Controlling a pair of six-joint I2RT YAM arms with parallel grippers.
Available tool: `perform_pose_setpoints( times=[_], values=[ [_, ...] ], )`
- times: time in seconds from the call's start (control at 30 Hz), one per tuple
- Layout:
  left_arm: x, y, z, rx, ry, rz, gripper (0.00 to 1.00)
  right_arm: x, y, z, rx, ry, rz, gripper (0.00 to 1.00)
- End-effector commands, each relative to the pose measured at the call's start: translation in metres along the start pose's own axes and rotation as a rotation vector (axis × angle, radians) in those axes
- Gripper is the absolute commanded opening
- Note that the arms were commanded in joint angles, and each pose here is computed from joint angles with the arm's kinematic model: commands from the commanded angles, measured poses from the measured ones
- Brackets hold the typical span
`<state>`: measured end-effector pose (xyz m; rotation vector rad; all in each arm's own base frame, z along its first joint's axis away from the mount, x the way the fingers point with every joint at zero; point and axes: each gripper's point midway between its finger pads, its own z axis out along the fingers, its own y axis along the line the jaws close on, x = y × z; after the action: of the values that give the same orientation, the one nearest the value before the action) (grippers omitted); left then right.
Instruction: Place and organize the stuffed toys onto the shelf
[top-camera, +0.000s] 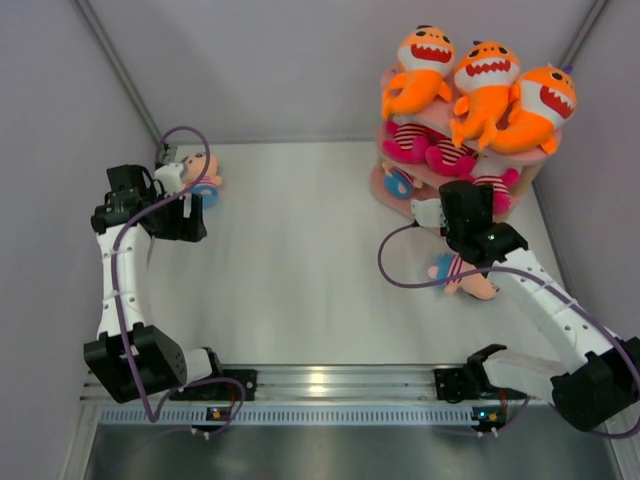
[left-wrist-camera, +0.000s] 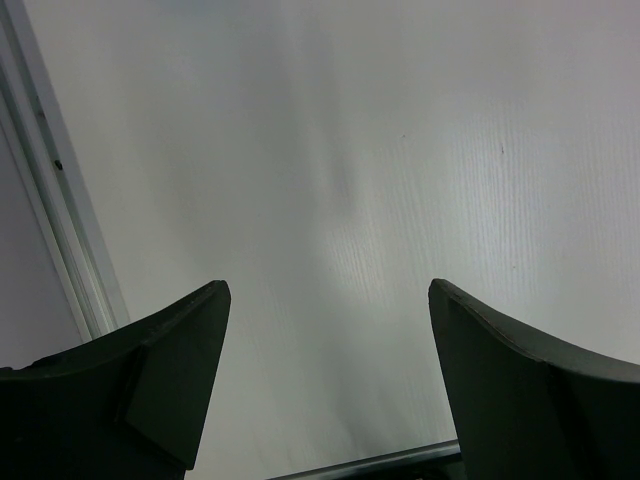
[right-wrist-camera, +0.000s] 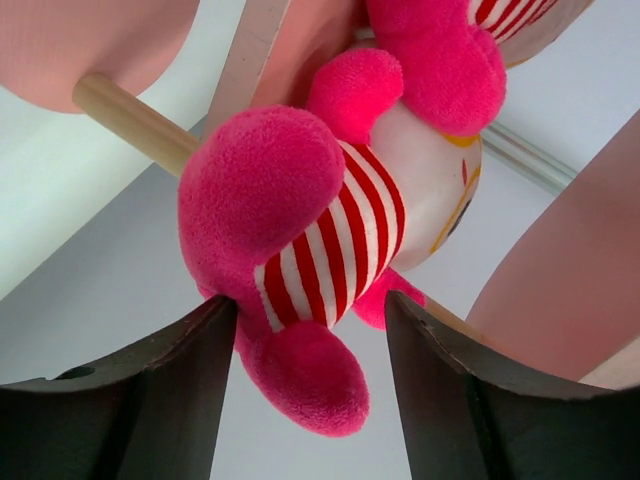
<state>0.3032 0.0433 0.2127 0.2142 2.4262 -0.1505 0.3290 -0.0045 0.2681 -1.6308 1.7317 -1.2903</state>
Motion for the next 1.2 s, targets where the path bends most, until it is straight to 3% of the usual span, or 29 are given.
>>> perform_pose_setpoints(
  times=[0.0, 0.17, 0.37, 0.43, 0.6, 0.7, 0.8, 0.97, 1.17],
  values=[
    [-0.002, -0.001, 0.001, 0.011, -0.007, 0.023, 0.86, 0.008, -0.014, -0.010, 0.065, -0.024, 0.094, 0.62],
    [-0.001, -0.001, 0.001, 0.011, -0.006, 0.022, 0.86, 0.004, -0.013, -0.023, 0.068, -0.094, 0.135, 0.74],
    [-0.001, -0.001, 0.001, 0.011, -0.006, 0.019, 0.86, -0.001, -0.010, -0.036, 0.060, -0.165, 0.164, 0.77],
    [0.000, -0.001, 0.001, 0.011, -0.003, 0.016, 0.86, -0.010, -0.018, -0.051, 0.060, -0.251, 0.200, 0.77],
    [0.001, 0.000, 0.001, 0.004, 0.000, 0.015, 0.86, -0.064, -0.044, -0.112, -0.025, -0.687, 0.405, 0.79],
    [0.001, -0.001, 0.001, 0.005, 0.000, 0.013, 0.86, -0.077, -0.072, -0.128, 0.014, -0.802, 0.541, 0.80],
    [0.001, -0.001, 0.001, 0.004, -0.001, 0.017, 0.86, -0.083, -0.083, -0.116, 0.019, -0.764, 0.579, 0.80],
    [0.002, 0.000, 0.002, 0.002, 0.004, 0.017, 0.86, -0.093, -0.088, -0.064, -0.002, -0.549, 0.588, 0.76],
    [0.004, 0.000, 0.003, 0.006, 0.010, 0.011, 0.86, -0.108, -0.106, -0.039, 0.098, -0.525, 0.608, 0.74]
  ],
)
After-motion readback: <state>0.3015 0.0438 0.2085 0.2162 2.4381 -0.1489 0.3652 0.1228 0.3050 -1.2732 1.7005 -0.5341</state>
